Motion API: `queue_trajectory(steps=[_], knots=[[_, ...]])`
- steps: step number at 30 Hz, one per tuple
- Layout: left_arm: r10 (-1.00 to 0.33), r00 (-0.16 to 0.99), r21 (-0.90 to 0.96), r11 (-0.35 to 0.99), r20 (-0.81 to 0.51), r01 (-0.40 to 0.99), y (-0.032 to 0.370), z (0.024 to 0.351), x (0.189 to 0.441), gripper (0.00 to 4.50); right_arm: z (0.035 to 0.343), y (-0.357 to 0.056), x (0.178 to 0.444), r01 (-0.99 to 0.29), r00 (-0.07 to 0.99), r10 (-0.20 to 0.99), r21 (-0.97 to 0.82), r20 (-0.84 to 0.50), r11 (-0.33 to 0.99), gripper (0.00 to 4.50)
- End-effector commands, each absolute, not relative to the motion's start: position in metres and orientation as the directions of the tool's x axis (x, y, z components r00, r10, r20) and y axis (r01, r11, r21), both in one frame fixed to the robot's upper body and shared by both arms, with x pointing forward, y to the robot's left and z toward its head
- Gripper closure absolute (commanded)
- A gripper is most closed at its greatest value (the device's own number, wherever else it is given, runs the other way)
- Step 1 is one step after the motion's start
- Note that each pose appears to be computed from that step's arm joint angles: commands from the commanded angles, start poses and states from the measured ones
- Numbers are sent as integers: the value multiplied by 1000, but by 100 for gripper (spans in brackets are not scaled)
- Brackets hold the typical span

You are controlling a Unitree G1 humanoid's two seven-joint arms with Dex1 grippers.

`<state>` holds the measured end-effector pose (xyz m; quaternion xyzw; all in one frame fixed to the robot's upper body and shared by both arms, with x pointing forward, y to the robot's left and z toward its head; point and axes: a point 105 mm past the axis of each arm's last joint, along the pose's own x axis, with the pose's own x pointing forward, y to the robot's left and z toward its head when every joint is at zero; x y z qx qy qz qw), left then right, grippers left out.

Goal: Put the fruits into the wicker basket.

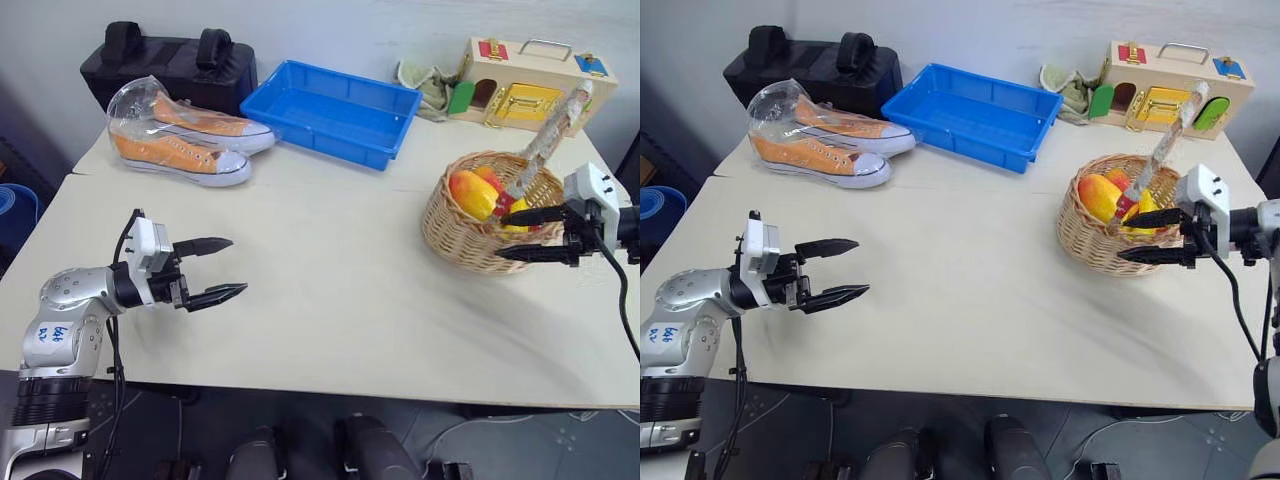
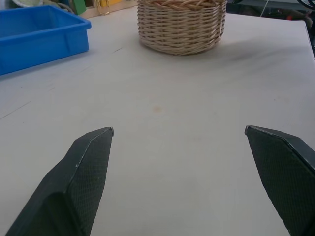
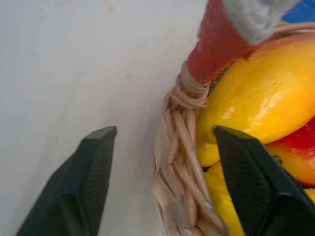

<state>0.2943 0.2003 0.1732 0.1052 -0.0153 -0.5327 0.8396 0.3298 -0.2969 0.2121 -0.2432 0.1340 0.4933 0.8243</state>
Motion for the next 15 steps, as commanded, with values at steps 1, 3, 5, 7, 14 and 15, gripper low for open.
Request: queue_trajectory(steps=[1, 3, 5, 7, 14, 15], knots=[[-902, 428, 217, 406, -65, 888, 201, 182, 291, 0, 236, -311, 311, -859, 505, 756, -333, -417, 390, 2], [-900, 431, 216, 409, -66, 887, 201, 182, 292, 0, 238, -317, 303, -843, 527, 751, -353, -397, 406, 2], [-897, 436, 218, 412, -70, 885, 203, 182, 292, 0, 240, -321, 294, -829, 546, 749, -370, -376, 419, 2], [-892, 443, 222, 417, -84, 881, 208, 182, 292, 0, 242, -320, 283, -820, 553, 754, -389, -354, 420, 2], [-852, 494, 249, 447, -173, 859, 229, 173, 284, 0, 214, -246, 252, -873, 428, 879, -348, -212, 341, 2], [-844, 501, 251, 452, -192, 856, 231, 170, 282, 0, 208, -232, 251, -875, 405, 895, -364, -185, 320, 2]])
